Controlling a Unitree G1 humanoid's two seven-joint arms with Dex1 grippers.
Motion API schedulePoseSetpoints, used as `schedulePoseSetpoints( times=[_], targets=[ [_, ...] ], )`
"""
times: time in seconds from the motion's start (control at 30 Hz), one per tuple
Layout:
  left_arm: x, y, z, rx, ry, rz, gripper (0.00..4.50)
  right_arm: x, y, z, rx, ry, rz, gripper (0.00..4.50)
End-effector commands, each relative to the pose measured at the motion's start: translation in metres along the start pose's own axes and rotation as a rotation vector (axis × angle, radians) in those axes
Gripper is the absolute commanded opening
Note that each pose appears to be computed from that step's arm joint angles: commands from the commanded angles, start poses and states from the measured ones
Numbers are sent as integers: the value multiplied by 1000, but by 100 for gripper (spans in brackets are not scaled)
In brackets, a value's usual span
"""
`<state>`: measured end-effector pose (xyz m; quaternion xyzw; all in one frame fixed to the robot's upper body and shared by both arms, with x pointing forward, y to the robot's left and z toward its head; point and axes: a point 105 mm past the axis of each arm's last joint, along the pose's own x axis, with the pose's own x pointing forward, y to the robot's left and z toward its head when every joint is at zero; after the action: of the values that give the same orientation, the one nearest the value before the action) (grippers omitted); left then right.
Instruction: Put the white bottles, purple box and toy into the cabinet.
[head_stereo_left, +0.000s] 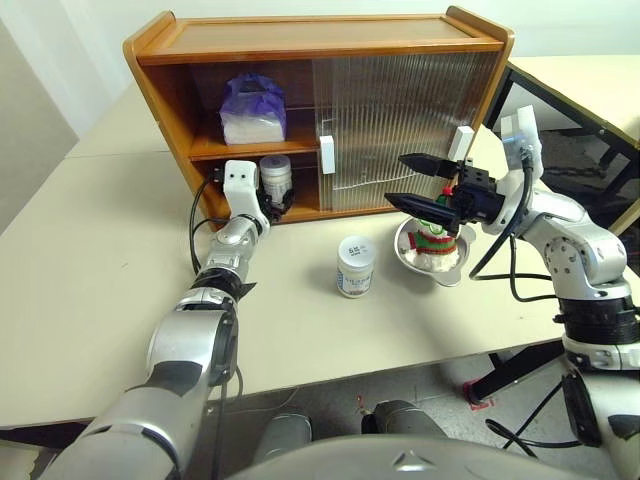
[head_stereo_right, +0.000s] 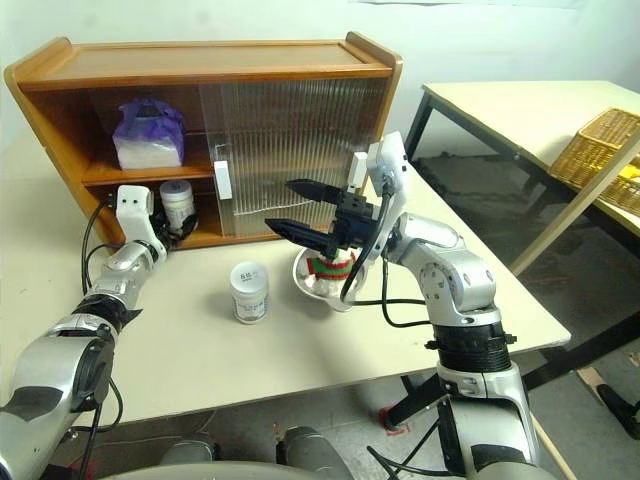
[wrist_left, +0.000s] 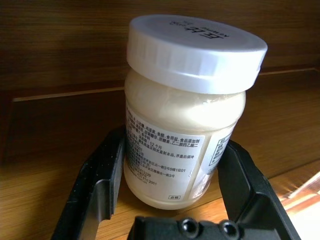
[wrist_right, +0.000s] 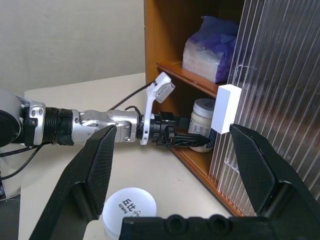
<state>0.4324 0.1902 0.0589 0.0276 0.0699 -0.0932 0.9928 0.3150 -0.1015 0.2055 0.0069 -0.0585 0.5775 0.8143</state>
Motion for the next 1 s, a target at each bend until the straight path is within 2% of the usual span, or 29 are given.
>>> schedulePoseSetpoints(
  times=[0.03,0.17,0.47,0.67,1.0],
  targets=[
    [2,-1,4,5,-3,-6,305,-2,-1,2,-5,-1,-5,450],
    [1,-5,7,-30,-45,-36,445,-1,-2,3,-8,-2,0,450],
    [-10,-5,9,-88,-147,-54,448,0,-2,1,-4,-7,8,450],
    [-30,2,7,-81,-203,-62,448,0,-2,0,-1,-9,9,450],
    [-57,16,-4,-79,-185,-1,448,2,-2,-1,3,-11,20,450]
  ],
)
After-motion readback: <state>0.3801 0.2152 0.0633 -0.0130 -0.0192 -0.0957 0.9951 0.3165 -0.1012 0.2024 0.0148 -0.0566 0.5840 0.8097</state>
